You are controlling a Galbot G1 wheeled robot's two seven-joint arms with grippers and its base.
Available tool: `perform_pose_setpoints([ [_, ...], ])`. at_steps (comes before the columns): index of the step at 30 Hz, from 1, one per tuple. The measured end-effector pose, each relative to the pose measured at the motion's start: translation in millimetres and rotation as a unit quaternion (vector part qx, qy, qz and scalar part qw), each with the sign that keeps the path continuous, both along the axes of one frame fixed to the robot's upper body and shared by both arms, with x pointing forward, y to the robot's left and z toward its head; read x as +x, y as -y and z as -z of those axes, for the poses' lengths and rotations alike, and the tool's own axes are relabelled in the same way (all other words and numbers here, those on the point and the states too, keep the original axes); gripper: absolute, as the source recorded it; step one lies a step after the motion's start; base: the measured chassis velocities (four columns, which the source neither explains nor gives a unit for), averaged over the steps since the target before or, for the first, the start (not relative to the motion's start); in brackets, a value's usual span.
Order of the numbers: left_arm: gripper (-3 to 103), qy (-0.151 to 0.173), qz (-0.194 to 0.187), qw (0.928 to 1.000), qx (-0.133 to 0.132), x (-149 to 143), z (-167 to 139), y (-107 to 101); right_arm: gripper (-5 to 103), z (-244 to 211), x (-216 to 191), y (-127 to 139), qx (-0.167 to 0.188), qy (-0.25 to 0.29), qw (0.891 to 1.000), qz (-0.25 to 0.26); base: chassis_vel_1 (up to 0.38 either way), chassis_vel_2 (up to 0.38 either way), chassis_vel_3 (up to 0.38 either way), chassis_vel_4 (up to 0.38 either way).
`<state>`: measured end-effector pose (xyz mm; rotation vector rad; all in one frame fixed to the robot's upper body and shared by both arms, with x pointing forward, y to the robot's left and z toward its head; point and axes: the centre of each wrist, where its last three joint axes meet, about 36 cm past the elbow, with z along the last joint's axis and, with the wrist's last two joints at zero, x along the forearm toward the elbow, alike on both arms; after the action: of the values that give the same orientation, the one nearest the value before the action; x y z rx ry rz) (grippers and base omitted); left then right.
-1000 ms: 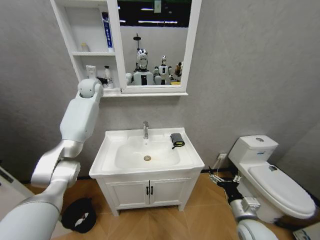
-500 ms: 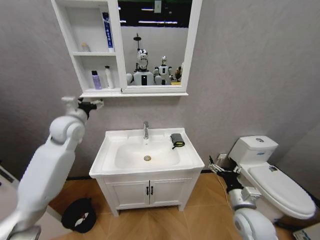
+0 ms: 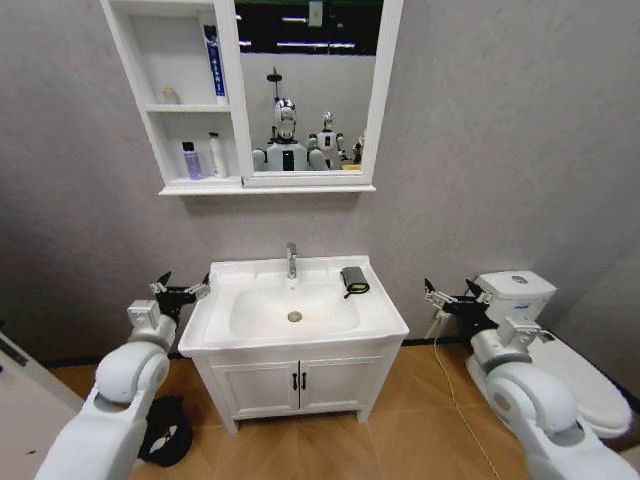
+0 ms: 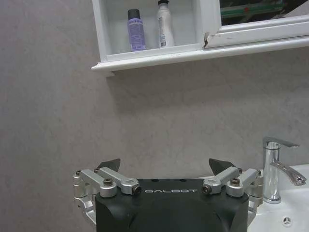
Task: Move facial cleanser and shampoo from washbasin to cabinet, then wipe washbasin with towel.
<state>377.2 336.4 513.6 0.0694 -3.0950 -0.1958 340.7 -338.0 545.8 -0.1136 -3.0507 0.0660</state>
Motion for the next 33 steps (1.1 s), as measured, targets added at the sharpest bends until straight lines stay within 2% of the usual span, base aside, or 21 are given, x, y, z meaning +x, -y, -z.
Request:
perform_pose_setpoints([
  [1, 100, 0.006, 0.008, 0.9999, -0.005, -2.2, 6.0, -3.5, 100, 1.0, 2.2, 1.4, 0.016, -0.009, 1.000, -0.008, 0.000, 0.000, 0.000, 0.000],
  [5, 100, 0.016, 0.008, 0.9998, -0.011, -1.5, 9.6, -5.3, 100, 3.5, 4.6, 2.2, 0.029, -0.014, 0.999, -0.013, 0.000, 0.000, 0.000, 0.000],
  [15, 100, 0.021, 0.010, 0.9997, -0.009, 3.1, 1.7, 3.7, 100, 9.7, 2.4, 8.5, 0.000, -0.003, 1.000, -0.025, 0.000, 0.000, 0.000, 0.000],
  [33, 100, 0.024, -0.001, 0.9996, -0.016, 2.9, -7.9, 6.8, 100, 14.2, -0.9, 1.4, -0.003, -0.009, 0.999, -0.036, -0.109, 0.101, 0.113, -0.106],
])
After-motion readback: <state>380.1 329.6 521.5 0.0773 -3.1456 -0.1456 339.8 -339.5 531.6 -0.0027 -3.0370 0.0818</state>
